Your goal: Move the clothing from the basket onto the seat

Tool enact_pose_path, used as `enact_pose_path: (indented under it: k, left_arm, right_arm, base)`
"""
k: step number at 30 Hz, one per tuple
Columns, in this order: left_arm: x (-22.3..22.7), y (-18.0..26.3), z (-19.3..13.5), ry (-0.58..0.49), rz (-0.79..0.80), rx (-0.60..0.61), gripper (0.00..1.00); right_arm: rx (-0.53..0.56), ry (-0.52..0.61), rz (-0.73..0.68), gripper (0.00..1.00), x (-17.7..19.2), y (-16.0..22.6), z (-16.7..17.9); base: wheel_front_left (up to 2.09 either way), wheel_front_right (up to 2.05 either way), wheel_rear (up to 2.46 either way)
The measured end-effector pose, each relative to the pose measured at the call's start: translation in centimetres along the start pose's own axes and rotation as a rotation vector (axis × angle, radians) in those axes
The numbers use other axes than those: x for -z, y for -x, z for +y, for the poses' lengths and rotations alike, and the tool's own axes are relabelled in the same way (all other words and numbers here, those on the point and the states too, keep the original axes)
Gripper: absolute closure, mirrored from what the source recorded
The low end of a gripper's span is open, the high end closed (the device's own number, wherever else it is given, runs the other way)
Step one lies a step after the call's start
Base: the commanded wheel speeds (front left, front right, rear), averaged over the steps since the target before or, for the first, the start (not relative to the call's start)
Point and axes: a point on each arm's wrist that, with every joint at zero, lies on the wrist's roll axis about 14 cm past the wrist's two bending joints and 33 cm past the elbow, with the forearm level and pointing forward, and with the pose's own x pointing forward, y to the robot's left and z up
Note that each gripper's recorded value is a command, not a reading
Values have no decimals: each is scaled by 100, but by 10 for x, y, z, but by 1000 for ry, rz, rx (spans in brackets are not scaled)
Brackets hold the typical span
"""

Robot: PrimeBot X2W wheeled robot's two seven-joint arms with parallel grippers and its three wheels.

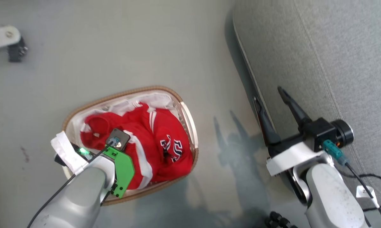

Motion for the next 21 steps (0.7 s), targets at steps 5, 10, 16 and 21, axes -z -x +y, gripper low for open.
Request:
enact_pose_path:
  k: [5, 10, 16, 21]
  left_arm:
    - [-39, 33, 4, -21, -142, -44, 100]
    - [-78, 72, 9, -68, -276, -98, 100]
    - [-146, 138, 16, -224, -450, -182, 100]
    - [-197, 191, 9, -349, -574, -235, 100]
  right_arm:
    - [0, 0, -19, 0, -11, 21, 5]
    - [-3, -4, -43, 0, -22, 45, 12]
    - [-40, 1, -120, 0, -48, 66, 27]
    - [-64, 7, -181, 0, -67, 79, 37]
  base:
    - [0, 0, 0]
    - [0, 0, 0]
    - [0, 0, 0]
    - [0, 0, 0]
